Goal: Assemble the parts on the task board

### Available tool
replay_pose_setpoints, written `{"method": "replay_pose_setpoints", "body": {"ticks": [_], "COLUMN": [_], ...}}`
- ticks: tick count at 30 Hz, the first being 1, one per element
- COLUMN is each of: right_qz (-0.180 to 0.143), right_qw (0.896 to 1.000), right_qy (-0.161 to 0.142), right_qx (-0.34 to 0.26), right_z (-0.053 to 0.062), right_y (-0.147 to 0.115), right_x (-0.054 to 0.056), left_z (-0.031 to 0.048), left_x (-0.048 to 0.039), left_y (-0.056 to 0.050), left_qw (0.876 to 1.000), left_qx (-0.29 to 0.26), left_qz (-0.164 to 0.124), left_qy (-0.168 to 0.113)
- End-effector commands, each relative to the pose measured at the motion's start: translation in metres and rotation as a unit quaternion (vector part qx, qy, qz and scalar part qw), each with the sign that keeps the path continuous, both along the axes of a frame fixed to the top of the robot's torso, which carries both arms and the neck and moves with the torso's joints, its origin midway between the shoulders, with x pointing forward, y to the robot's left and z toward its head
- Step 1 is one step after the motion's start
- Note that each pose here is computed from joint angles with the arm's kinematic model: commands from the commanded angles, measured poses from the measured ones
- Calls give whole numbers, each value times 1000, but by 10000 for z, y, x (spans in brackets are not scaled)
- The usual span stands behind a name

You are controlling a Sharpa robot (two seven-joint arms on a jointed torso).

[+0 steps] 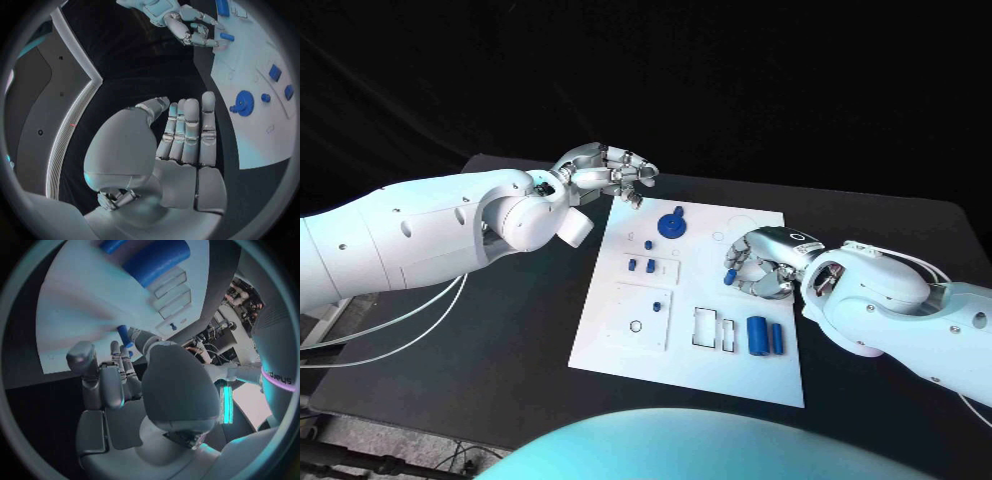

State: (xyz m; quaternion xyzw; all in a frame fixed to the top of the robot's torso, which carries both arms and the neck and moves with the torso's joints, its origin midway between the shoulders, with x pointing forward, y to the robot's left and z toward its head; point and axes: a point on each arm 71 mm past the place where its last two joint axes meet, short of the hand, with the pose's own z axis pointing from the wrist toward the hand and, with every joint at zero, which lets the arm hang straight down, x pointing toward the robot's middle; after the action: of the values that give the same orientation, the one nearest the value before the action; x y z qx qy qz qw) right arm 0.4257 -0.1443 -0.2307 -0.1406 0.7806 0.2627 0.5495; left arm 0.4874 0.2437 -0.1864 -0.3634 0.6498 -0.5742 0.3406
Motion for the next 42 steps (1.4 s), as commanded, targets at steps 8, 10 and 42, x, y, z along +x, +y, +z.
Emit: {"method": "replay_pose_setpoints", "body": {"ticks": [8, 10, 42], "right_qz": [4, 4, -8], "right_qw": [1000, 1000, 998], "right_qy": [-1, -1, -56], "right_qx": [-2, 0, 40], "right_z": [-36, -40, 32], "right_y": [38, 46, 79], "right_x": [2, -2, -30], "left_z": [10, 10, 9], "left_x": [-8, -8, -15], "left_y": [-21, -22, -25], "left_qw": [1000, 1000, 1000], "left_qx": [-5, -5, -5], "left_qz": [-9, -9, -12], "left_qy": [0, 0, 2]}}
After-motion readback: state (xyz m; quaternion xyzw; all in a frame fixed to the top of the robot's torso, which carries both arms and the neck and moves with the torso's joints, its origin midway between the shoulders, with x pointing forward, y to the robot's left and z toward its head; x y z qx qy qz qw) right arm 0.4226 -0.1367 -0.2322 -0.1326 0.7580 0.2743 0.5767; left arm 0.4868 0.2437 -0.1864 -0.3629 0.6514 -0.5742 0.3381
